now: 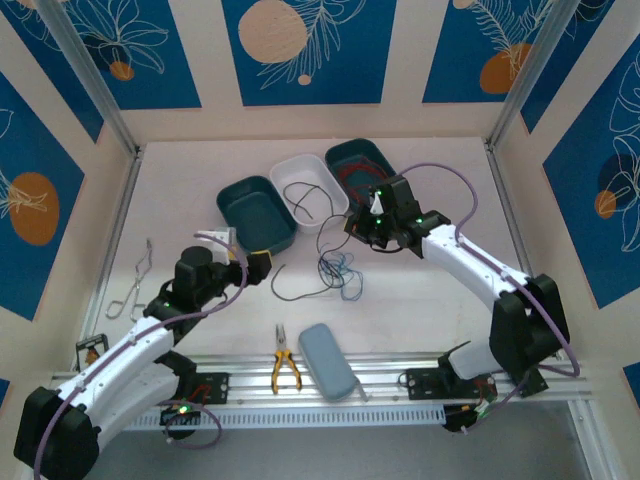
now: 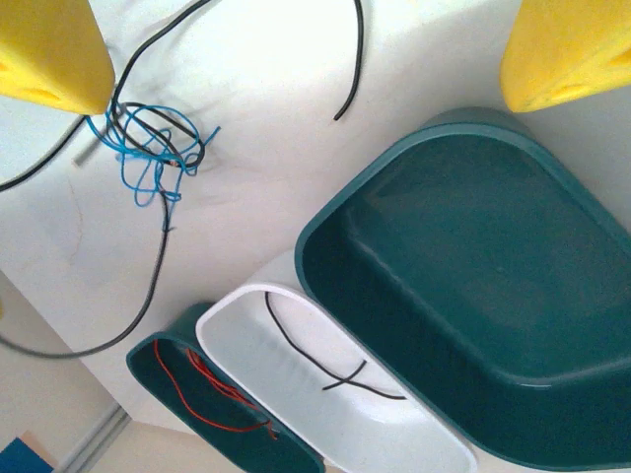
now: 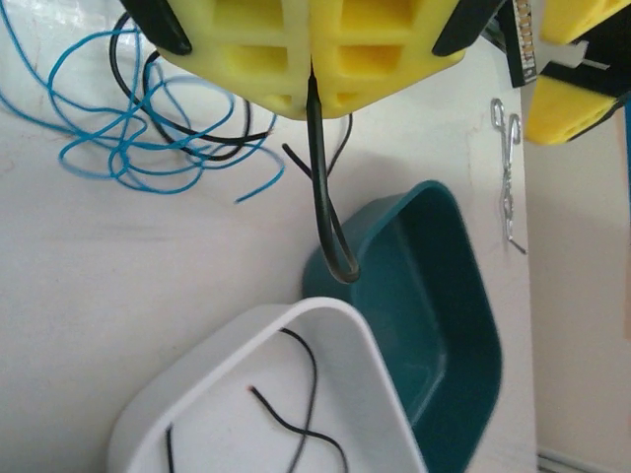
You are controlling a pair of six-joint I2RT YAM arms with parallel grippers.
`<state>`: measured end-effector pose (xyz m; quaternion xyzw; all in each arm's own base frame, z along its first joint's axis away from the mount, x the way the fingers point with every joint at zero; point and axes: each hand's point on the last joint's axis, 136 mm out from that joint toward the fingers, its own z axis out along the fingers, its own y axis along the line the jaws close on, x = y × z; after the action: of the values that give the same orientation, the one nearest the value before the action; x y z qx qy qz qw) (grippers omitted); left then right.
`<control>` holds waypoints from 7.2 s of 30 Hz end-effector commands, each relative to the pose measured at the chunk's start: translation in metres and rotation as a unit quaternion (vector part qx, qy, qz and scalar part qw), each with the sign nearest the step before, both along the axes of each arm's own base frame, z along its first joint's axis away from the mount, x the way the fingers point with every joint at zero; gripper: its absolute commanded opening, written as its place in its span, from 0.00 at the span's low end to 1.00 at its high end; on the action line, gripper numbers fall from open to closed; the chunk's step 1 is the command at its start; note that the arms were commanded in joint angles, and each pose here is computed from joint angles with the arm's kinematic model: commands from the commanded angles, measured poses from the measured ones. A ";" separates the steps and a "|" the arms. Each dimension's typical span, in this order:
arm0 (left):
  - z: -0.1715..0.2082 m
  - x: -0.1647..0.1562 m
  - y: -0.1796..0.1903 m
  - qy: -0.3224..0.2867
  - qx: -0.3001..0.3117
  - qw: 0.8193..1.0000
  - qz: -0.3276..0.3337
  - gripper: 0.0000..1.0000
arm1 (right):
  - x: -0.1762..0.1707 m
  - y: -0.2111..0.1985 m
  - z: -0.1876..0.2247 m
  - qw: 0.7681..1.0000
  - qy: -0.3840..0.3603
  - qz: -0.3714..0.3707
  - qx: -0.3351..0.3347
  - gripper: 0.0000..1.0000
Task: Untangle the cables
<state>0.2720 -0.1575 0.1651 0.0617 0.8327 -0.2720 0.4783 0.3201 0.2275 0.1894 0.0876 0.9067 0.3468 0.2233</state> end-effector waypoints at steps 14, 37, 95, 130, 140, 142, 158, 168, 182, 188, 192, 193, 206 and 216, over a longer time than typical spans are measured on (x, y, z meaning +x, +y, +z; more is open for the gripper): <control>0.040 0.000 -0.032 -0.050 -0.011 0.994 -0.095 1.00 | -0.042 -0.037 0.142 0.973 -0.223 0.037 -0.053 0.00; 0.035 0.005 -0.031 -0.041 -0.013 0.996 -0.084 1.00 | -0.063 -0.060 0.258 0.924 -0.367 0.048 -0.094 0.00; 0.042 -0.014 0.030 -0.039 0.029 0.998 0.050 1.00 | 0.188 0.076 0.118 0.939 -0.264 0.171 -0.139 0.00; 0.039 -0.012 0.026 -0.030 0.021 0.998 0.042 1.00 | 0.211 0.064 -0.077 0.955 -0.061 0.152 -0.248 0.00; 0.040 -0.011 0.024 -0.030 0.020 0.999 0.041 1.00 | 0.220 0.064 -0.092 0.932 -0.081 0.161 -0.313 0.09; 0.040 -0.011 0.024 -0.029 0.020 0.999 0.040 1.00 | 0.222 0.063 -0.085 0.931 -0.088 0.158 -0.318 0.14; 0.040 -0.009 0.020 -0.027 0.013 0.999 0.034 1.00 | 0.203 0.057 -0.007 0.936 -0.132 0.124 -0.301 0.39; 0.039 -0.010 0.019 -0.024 0.008 0.999 0.032 1.00 | 0.174 0.075 -0.003 0.951 -0.107 0.129 -0.260 0.42; 0.034 -0.012 0.021 -0.018 0.012 0.999 0.036 1.00 | 0.169 0.087 -0.066 0.954 -0.037 0.126 -0.269 0.37; 0.033 -0.011 0.022 -0.018 0.015 0.999 0.038 1.00 | 0.170 0.082 -0.088 0.955 -0.017 0.123 -0.270 0.26; 0.031 -0.011 0.021 -0.016 0.013 0.999 0.037 1.00 | 0.175 0.075 -0.103 0.956 -0.002 0.118 -0.270 0.20; 0.031 -0.011 0.021 -0.016 0.013 0.999 0.037 1.00 | 0.177 0.074 -0.108 0.956 0.003 0.117 -0.268 0.19; 0.030 -0.010 0.022 -0.015 0.016 0.999 0.039 1.00 | 0.173 0.069 -0.129 0.955 0.027 0.127 -0.268 0.09; 0.031 -0.010 0.022 -0.016 0.016 0.999 0.040 1.00 | 0.157 0.065 -0.060 0.951 -0.028 0.131 -0.279 0.17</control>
<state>0.2605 -0.1344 0.1859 0.0451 0.8391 -0.2301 0.4909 0.4906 0.2894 0.0757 -0.0876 0.9741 0.1004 0.1828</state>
